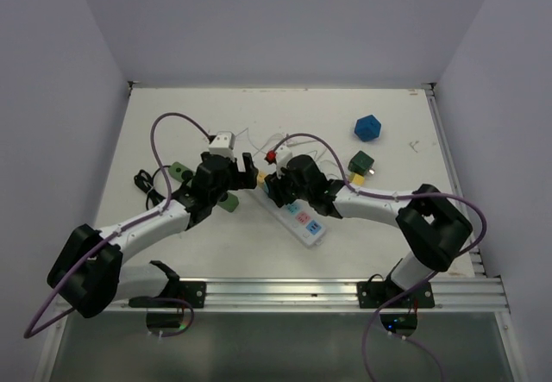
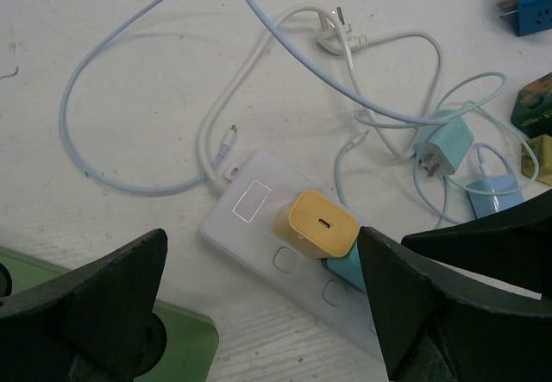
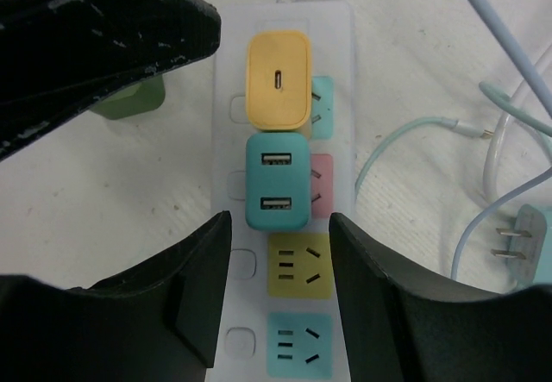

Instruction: Pull the plug off the socket

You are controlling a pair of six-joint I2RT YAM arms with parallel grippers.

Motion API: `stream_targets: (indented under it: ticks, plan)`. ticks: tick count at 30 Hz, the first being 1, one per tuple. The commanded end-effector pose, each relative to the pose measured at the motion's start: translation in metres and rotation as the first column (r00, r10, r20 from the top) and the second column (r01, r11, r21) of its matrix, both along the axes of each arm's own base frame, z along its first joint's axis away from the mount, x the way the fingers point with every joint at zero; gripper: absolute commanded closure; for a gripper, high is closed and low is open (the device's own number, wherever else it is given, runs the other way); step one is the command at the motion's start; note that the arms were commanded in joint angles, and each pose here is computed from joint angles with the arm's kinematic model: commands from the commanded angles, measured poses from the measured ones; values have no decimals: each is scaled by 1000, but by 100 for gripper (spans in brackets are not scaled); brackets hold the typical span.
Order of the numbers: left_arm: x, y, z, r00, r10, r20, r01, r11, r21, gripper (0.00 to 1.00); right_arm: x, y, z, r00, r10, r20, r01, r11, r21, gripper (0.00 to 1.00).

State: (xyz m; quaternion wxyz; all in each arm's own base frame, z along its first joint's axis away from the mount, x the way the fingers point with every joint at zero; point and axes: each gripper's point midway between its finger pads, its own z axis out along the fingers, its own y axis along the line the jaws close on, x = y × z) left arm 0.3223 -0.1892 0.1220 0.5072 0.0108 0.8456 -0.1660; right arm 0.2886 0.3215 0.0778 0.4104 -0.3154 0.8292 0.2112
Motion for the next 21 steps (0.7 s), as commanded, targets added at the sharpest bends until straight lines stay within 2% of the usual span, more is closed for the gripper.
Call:
stream_targets:
  ticks: [1,4,6,12,15,16,19,21]
  plan:
    - [15,-12,18,998,-28,56,31,998,-51,5,27,13,27,992,-61,108,55,997,56,47]
    - [17,-17,10,998,-40,39,42,998,-53,5,30,17,23,992,-68,103,62,997,54,46]
    - [19,-20,5,998,-50,28,51,997,-58,5,31,19,20,993,-64,97,59,997,51,51]
    - [22,-27,-10,998,-63,-2,63,996,-66,5,27,24,18,995,-40,88,33,997,74,53]
    - [22,-29,-15,998,-62,-10,61,996,-69,6,26,23,20,995,-44,92,37,996,81,72]
    - [22,-28,-21,998,-60,-21,59,996,-62,6,25,21,20,995,-41,91,34,996,80,82]
    - [21,-22,-29,999,-33,-31,32,998,-50,7,22,19,28,993,-34,109,24,995,92,94]
    - [21,-18,-33,999,-13,-38,11,999,-42,7,21,18,30,993,-29,116,18,995,94,96]
